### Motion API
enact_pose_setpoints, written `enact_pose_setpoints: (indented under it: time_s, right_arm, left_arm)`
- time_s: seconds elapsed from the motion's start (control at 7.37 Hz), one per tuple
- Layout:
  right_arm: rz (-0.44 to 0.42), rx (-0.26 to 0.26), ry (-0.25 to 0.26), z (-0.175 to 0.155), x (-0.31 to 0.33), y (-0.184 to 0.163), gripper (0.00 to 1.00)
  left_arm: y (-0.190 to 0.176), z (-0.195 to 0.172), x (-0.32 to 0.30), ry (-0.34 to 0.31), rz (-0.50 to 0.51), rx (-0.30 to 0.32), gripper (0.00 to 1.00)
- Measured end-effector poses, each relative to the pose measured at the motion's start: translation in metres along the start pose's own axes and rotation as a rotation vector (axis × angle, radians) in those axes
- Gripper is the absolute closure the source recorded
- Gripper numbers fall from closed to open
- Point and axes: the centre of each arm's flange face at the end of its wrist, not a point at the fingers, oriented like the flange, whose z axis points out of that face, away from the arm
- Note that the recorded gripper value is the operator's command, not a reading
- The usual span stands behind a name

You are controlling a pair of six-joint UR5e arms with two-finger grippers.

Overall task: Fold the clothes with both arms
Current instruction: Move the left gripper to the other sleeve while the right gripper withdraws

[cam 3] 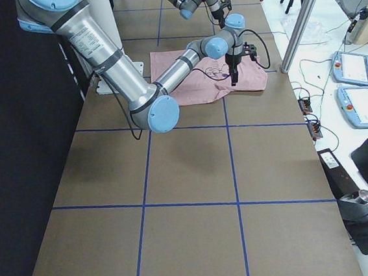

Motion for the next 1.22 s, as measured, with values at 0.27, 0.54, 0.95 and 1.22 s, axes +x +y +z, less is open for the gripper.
enact_pose_setpoints:
  time_s: [0.27, 0.54, 0.95, 1.22]
  right_arm:
    - [0.002, -0.002, 0.002, 0.001, 0.003, 0.000, 0.00]
    - [0.001, -0.002, 0.003, 0.002, 0.003, 0.000, 0.00]
    - [0.001, 0.001, 0.002, 0.001, 0.003, -0.001, 0.00]
    - [0.000, 0.004, 0.000, 0.000, 0.002, -0.001, 0.00]
  left_arm:
    - [0.010, 0.005, 0.006, 0.004, 0.008, -0.014, 0.19]
    - [0.015, 0.007, 0.010, 0.006, 0.013, -0.022, 0.47]
    - [0.016, 0.008, 0.010, 0.004, 0.020, -0.025, 1.00]
    - [0.017, 0.008, 0.008, 0.000, 0.026, -0.027, 1.00]
